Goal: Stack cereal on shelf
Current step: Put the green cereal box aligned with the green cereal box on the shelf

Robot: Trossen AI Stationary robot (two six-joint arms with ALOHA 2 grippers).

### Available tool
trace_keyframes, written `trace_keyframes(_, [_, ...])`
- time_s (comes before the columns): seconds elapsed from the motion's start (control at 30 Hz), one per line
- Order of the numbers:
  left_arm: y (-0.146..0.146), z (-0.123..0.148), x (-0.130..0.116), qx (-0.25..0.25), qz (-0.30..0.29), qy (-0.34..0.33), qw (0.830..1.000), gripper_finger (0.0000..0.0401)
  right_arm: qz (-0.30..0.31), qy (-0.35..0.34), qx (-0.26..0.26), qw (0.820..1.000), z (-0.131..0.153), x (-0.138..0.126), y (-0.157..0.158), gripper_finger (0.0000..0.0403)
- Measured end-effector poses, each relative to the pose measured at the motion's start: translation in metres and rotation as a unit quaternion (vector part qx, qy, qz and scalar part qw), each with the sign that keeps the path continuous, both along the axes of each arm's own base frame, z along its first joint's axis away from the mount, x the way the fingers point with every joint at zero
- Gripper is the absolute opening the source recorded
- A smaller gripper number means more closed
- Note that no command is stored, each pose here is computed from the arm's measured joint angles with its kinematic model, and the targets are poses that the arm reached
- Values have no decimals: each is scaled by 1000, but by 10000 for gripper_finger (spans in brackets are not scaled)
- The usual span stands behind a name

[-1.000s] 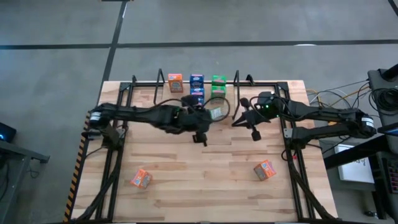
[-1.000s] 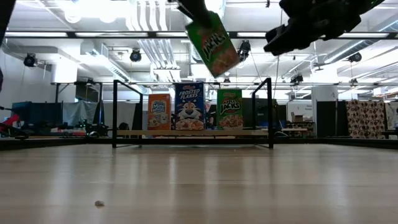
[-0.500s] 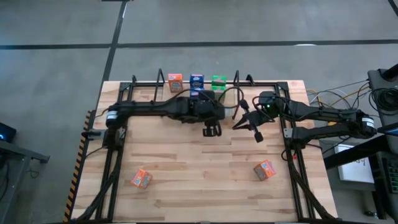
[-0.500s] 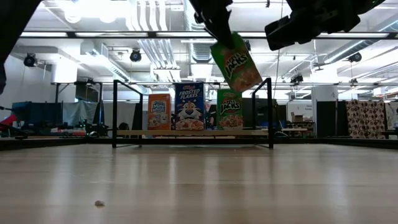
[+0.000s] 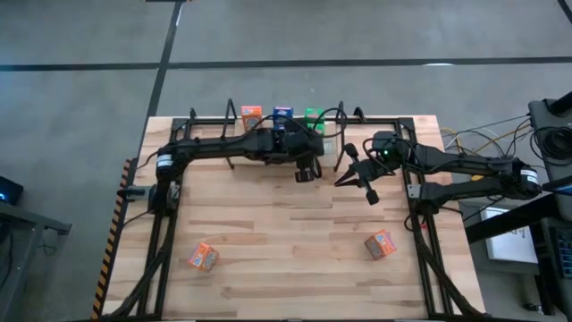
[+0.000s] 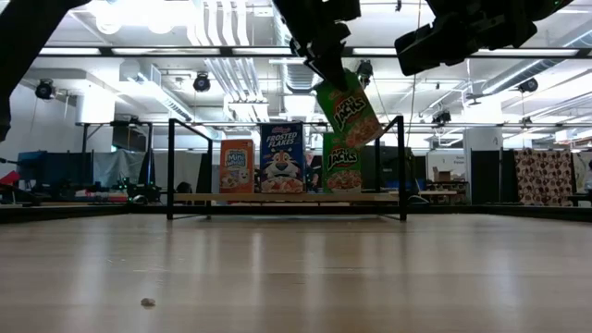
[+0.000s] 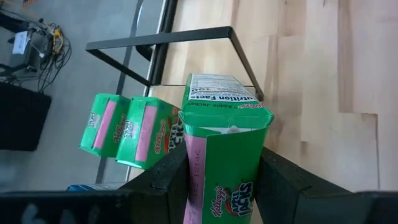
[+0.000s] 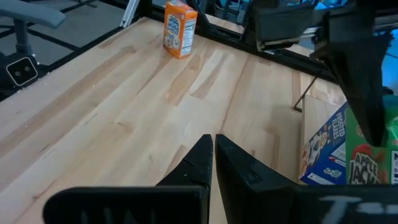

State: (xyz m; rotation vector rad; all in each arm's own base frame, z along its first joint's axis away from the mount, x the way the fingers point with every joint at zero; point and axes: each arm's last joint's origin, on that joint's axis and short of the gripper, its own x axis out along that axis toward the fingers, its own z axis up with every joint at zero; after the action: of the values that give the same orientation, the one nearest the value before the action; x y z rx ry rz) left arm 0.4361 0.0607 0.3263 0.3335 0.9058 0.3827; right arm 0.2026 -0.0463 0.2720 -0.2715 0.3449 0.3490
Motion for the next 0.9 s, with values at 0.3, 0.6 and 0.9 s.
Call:
trace_keyframes(0.3, [1,-7,-1,-48,-17,4,999,131,-3,2,6,1000,0,0,0,9])
trace_keyframes(0.6, [2,-10,0,-81,-5,-4,997,131,-6,5,12,1000,0,0,0,9])
trace_keyframes(0.9, [9,-31,0,-92,17,2,996,131,-7,6,13,1000,0,0,0,9])
